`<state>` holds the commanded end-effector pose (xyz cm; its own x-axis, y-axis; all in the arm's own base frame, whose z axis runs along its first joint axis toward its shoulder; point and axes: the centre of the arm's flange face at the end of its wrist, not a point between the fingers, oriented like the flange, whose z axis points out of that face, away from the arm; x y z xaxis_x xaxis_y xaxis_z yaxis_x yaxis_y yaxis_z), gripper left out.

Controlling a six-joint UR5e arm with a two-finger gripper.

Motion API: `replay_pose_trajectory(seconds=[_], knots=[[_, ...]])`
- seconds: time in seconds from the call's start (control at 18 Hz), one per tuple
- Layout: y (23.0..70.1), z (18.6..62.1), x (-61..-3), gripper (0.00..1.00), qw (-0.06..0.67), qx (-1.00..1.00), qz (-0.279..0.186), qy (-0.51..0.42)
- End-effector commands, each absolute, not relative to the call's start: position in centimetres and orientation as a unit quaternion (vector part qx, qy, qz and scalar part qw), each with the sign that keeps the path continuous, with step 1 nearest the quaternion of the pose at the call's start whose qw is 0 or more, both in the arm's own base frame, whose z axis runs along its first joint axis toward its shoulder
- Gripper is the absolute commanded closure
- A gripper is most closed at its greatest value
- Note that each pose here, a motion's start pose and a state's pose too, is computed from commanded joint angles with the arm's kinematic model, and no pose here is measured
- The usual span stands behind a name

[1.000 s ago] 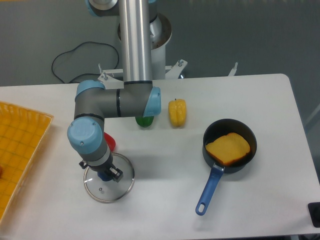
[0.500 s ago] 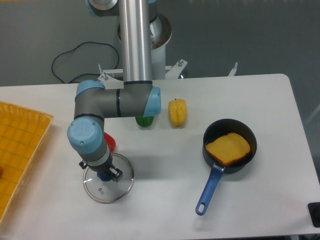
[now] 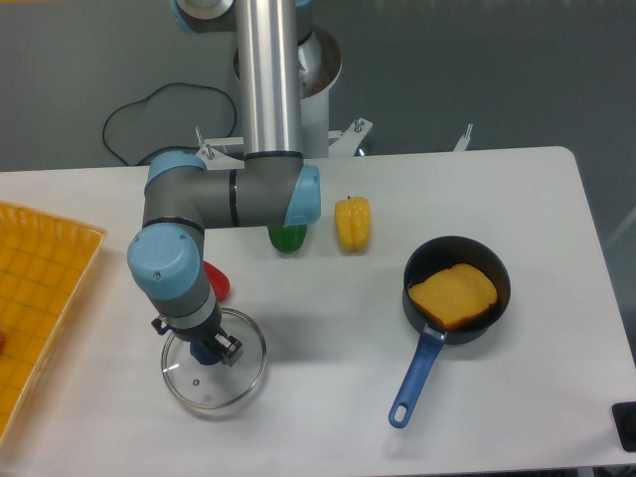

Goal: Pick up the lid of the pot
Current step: 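Lift the glass lid by its knob off the table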

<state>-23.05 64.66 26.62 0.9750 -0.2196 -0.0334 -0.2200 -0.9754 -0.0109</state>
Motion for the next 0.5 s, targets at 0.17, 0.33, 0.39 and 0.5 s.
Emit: replay_pose_trajectory(seconds=[0.17, 0.33, 0.39, 0.5], knots=[[64.7, 27.9, -23.4, 0.36, -0.016, -0.989, 0.0, 0.15], [63.5, 30.9, -24.9, 0.37, -0.004, -0.99, 0.006, 0.139], [63.0, 31.8, -25.4, 0.37, -0.001, -0.989, 0.009, 0.144], [62.6, 32.7, -25.4, 0.37, 0.001, -0.983, 0.011, 0.183]])
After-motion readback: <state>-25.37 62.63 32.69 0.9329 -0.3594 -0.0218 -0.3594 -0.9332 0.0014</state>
